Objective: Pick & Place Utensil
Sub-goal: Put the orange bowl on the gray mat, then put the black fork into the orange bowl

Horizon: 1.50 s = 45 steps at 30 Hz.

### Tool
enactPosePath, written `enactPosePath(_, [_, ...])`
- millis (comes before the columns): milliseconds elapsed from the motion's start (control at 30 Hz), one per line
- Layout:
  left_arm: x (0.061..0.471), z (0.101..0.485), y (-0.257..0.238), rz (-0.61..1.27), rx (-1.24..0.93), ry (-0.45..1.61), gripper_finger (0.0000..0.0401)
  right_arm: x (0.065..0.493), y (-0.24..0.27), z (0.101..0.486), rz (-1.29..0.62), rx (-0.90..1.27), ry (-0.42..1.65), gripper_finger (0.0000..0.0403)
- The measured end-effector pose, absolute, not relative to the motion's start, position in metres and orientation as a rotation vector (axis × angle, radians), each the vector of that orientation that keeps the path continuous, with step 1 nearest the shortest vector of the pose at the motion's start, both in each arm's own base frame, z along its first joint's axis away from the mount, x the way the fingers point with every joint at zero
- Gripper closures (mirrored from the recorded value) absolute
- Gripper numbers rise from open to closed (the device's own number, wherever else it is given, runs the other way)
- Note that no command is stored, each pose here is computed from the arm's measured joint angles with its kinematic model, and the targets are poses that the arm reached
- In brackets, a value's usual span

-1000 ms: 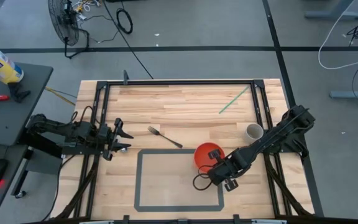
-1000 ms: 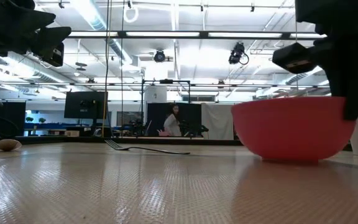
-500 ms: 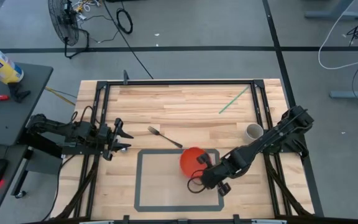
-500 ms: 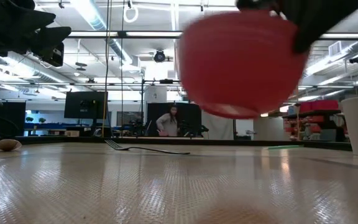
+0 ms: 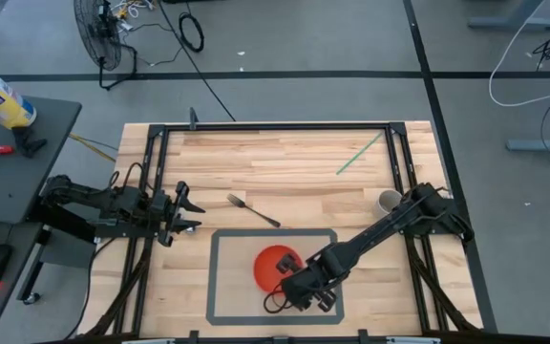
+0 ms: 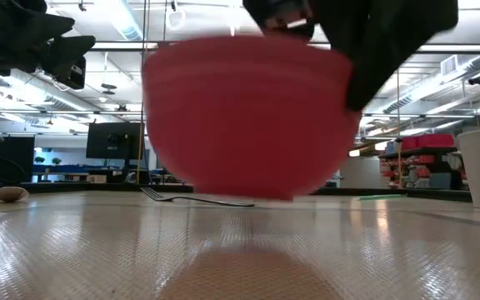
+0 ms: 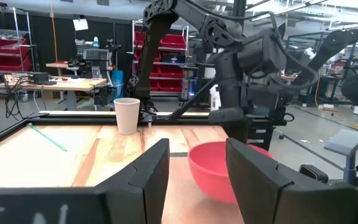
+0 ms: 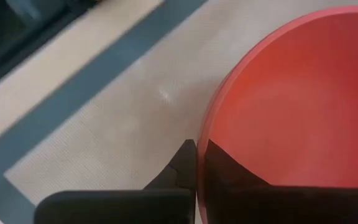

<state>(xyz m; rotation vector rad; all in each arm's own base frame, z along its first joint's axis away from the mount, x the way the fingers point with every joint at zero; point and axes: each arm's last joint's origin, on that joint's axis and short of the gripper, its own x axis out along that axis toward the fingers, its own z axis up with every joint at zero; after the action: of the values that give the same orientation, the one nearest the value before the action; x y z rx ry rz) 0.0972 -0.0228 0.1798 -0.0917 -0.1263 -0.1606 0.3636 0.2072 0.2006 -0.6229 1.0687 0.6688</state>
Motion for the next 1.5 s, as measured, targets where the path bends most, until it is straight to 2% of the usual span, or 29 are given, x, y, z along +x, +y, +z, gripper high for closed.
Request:
enactPosePath(233, [0.097,0.180,-0.023,-0.161,-0.092,-0.126,0.0238,0.366,0.208,0.192,0.677,-0.637,1.080,0.0388])
enactPosePath(867, [0.097,0.180,-0.023,-0.161,-0.091,-0.126,0.0238,0.362,0.214,0.195,0.708,-0.640,1.071,0.0280])
enactPosePath(1167, [0.097,0.180,-0.023,-0.161,-0.091,-0.126,0.0238,0.345,0.209,0.254,0.541,-0.673,0.914,0.0242])
enactPosePath(1400, [0.097,0.180,-0.023,-0.161,-0.091,-0.126,0.0238,0.338,0.198,0.306,0.295,-0.497,0.702,0.0246])
enactPosePath(1500, [0.097,0.180,-0.023,-0.161,-0.091,-0.126,0.0238,0.335,0.194,0.323,0.251,-0.446,0.627,0.0253])
